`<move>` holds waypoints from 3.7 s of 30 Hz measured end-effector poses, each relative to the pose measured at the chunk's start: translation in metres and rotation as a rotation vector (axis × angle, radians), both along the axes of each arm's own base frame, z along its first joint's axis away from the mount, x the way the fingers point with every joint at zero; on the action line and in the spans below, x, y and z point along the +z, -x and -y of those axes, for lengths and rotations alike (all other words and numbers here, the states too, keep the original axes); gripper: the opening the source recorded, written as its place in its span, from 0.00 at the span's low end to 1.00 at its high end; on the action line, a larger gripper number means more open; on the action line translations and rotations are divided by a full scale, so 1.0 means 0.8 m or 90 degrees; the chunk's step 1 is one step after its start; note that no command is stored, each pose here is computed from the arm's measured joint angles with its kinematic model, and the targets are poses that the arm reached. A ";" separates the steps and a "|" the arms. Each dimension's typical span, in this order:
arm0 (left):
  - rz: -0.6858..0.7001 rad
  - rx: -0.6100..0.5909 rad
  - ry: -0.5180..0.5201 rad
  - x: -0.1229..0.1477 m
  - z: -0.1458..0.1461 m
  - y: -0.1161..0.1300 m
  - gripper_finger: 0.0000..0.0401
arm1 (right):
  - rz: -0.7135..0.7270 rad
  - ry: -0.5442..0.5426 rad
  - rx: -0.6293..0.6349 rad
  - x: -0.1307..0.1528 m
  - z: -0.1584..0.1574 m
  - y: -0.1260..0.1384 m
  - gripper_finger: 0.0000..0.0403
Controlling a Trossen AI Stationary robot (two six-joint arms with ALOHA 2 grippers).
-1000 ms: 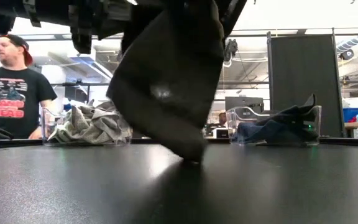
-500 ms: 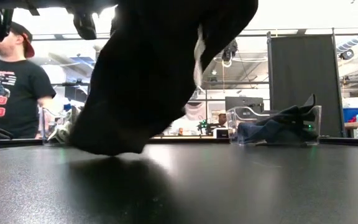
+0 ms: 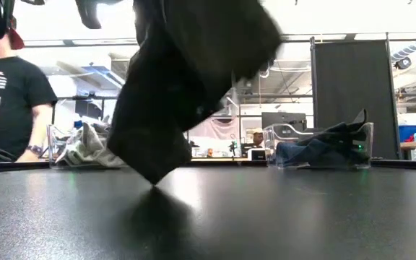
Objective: Sort towels by color in basket
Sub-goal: Put the black towel into the right transparent bin
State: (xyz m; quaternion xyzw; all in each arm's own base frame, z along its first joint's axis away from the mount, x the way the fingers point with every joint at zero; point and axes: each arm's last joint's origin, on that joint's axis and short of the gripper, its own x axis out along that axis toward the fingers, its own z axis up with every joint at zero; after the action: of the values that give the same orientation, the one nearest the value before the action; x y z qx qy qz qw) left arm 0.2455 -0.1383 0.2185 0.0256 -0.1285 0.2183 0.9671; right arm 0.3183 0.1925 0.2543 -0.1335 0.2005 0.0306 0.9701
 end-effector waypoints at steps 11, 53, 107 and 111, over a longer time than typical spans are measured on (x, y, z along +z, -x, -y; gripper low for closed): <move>-0.048 0.051 -0.084 0.030 -0.010 0.018 0.00 | -0.032 -0.002 -0.051 -0.007 0.000 0.008 0.90; -0.170 0.089 -0.047 -0.005 0.024 0.033 0.07 | 0.010 -0.109 -0.132 0.009 0.098 -0.042 0.02; -0.089 -0.029 0.045 -0.012 0.013 0.012 0.61 | 0.070 -0.203 -0.243 0.117 0.185 0.044 0.02; -0.100 0.091 0.066 -0.005 0.010 0.010 0.65 | 0.069 -0.205 -0.245 0.117 0.185 0.043 0.02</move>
State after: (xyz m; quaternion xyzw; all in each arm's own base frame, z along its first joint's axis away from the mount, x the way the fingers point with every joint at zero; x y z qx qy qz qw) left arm 0.2378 -0.1463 0.2144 0.0017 -0.0383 0.2900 0.9562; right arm 0.2837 0.0442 0.3477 0.0619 0.1621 -0.1301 0.9762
